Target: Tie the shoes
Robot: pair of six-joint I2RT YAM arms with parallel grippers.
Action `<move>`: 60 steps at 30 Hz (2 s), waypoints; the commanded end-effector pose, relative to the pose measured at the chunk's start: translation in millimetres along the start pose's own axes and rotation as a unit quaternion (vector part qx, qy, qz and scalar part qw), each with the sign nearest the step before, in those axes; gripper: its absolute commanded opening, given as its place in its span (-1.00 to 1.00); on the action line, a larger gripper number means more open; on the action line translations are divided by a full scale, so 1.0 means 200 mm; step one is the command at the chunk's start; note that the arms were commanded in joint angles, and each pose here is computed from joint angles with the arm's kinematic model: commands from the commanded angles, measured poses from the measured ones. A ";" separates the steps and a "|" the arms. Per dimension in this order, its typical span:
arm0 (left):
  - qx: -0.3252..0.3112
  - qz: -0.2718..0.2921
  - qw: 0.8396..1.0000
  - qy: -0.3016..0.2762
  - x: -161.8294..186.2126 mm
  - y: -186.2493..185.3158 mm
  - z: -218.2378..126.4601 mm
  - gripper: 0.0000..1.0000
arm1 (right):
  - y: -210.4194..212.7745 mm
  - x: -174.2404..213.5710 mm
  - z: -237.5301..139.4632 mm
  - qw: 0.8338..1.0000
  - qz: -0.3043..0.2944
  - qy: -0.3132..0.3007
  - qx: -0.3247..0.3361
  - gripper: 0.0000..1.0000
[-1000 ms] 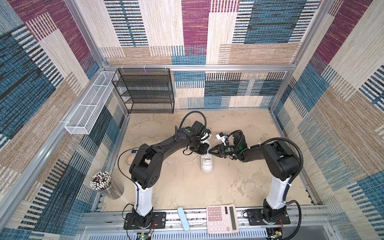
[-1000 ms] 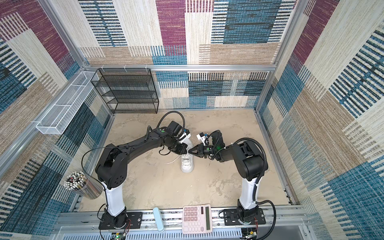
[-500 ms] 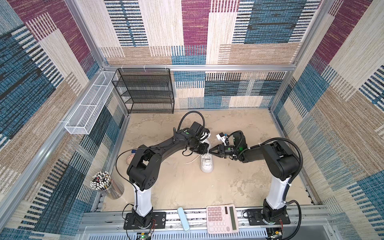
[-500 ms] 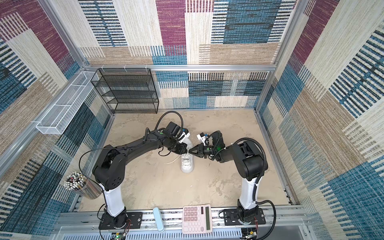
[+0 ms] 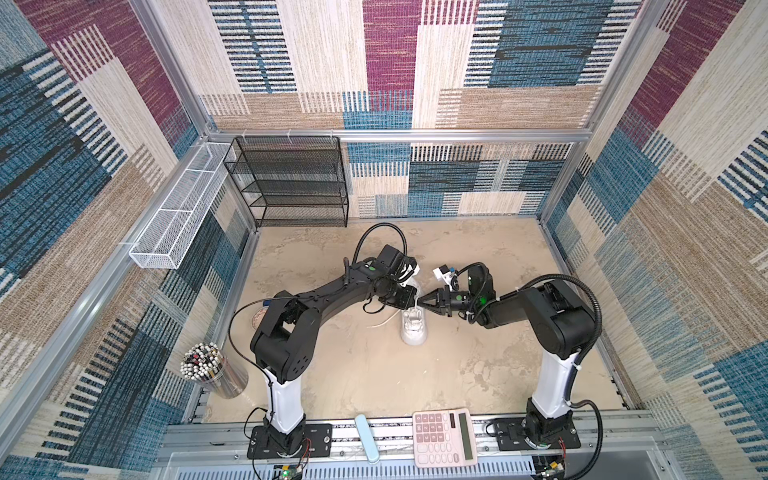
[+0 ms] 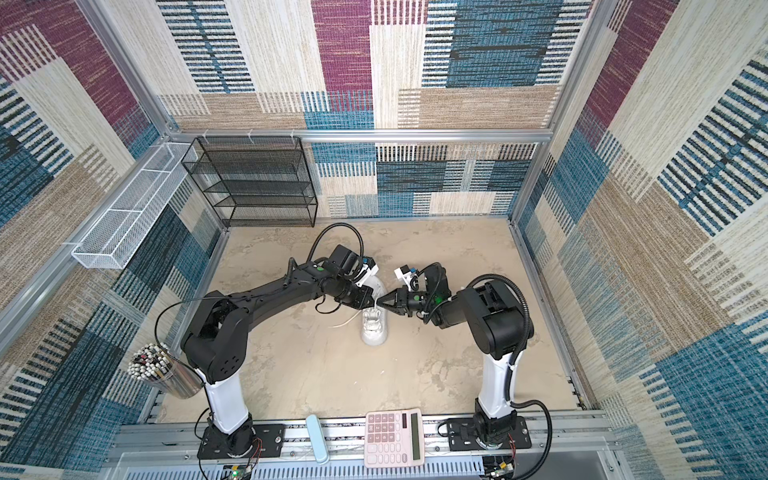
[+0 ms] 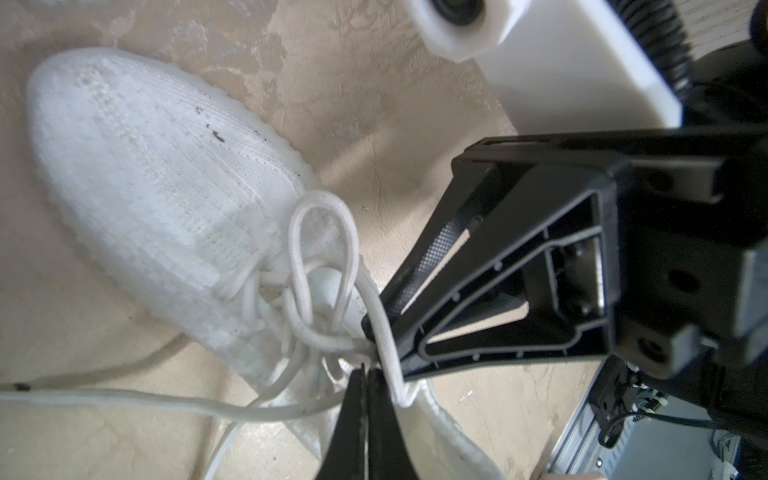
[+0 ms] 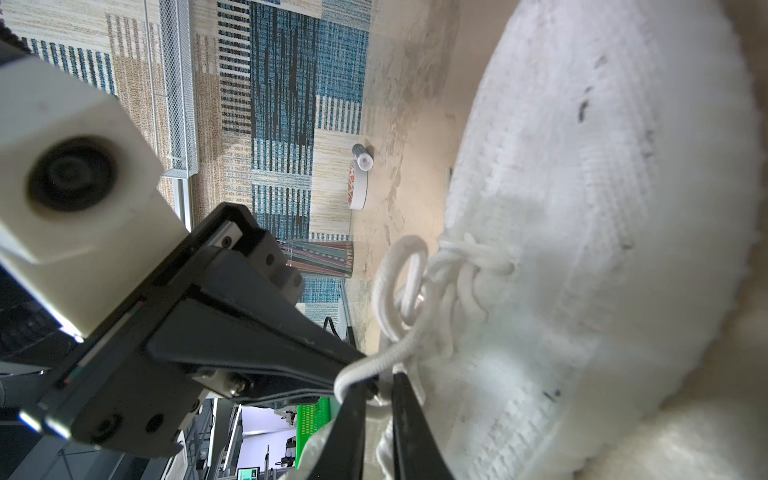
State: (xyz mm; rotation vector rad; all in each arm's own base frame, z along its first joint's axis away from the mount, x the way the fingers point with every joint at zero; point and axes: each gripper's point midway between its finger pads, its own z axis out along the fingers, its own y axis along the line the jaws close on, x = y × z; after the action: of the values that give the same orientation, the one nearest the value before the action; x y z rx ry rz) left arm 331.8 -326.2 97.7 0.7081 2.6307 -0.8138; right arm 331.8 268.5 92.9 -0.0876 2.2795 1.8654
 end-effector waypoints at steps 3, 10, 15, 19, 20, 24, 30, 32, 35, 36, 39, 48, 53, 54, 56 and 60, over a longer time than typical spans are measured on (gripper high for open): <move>0.018 -0.005 1.000 -0.015 -0.04 -0.03 -0.01 -1.00 | 0.04 0.00 0.00 1.000 -0.005 0.004 -0.019 -0.75; 0.016 -0.004 1.000 -0.018 -0.04 -0.03 -0.01 -1.00 | 0.01 0.02 0.00 1.000 0.004 0.004 -0.014 -0.81; 0.014 -0.005 1.000 -0.017 -0.04 -0.02 -0.02 -1.00 | 0.00 0.02 0.00 1.000 0.007 0.002 -0.009 -0.95; 0.012 -0.006 1.000 -0.018 -0.03 -0.01 -0.03 -1.00 | 0.00 0.01 0.00 1.000 0.005 -0.003 -0.001 -1.00; 0.012 -0.006 1.000 -0.017 -0.03 -0.01 -0.03 -1.00 | 0.00 0.01 0.00 1.000 0.003 -0.003 0.001 -1.00; 0.008 -0.007 1.000 -0.019 -0.03 0.00 -0.04 -1.00 | -0.01 0.00 -0.01 1.000 0.001 -0.005 0.009 -1.00; 0.015 -0.009 1.000 -0.020 -0.03 -0.01 -0.04 -1.00 | 0.01 0.00 -0.01 1.000 -0.003 0.000 0.000 -0.90; 0.019 -0.010 1.000 -0.020 -0.03 -0.01 -0.03 -1.00 | 0.02 0.00 0.00 1.000 -0.005 0.000 -0.002 -0.83; 0.022 -0.012 0.999 -0.021 -0.03 -0.01 -0.03 -1.00 | 0.03 -0.01 0.00 1.000 -0.006 0.001 -0.006 -0.72; 0.023 -0.012 0.999 -0.020 -0.03 -0.02 -0.03 -1.00 | 0.03 -0.01 0.00 1.000 -0.006 0.002 -0.008 -0.69; 0.023 -0.012 0.999 -0.021 -0.03 -0.01 -0.03 -1.00 | 0.04 -0.01 0.00 1.000 -0.005 0.001 -0.011 -0.62; 0.031 -0.014 0.999 -0.025 -0.03 -0.02 -0.03 -1.00 | 0.03 -0.01 0.00 1.000 0.000 0.003 -0.019 -0.67; 0.030 -0.015 0.999 -0.025 -0.03 -0.02 -0.03 -1.00 | 0.04 -0.01 0.00 1.000 -0.001 0.004 -0.022 -0.76; 0.030 -0.015 0.999 -0.024 -0.02 -0.02 -0.03 -1.00 | 0.04 0.00 0.00 1.000 0.000 0.005 -0.022 -0.81; 0.030 -0.015 0.999 -0.024 -0.02 -0.02 -0.03 -1.00 | 0.03 -0.01 0.00 1.000 0.001 0.003 -0.020 -0.89; 0.022 -0.014 0.999 -0.024 -0.02 -0.01 -0.04 -1.00 | 0.01 0.00 0.00 1.000 0.003 0.002 -0.011 -1.00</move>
State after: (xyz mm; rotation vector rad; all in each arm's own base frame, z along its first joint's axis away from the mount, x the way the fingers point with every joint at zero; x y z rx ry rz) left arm 332.1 -323.8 99.3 0.6717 2.6079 -0.8751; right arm 330.5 269.5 92.5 -0.0764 2.2794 1.9003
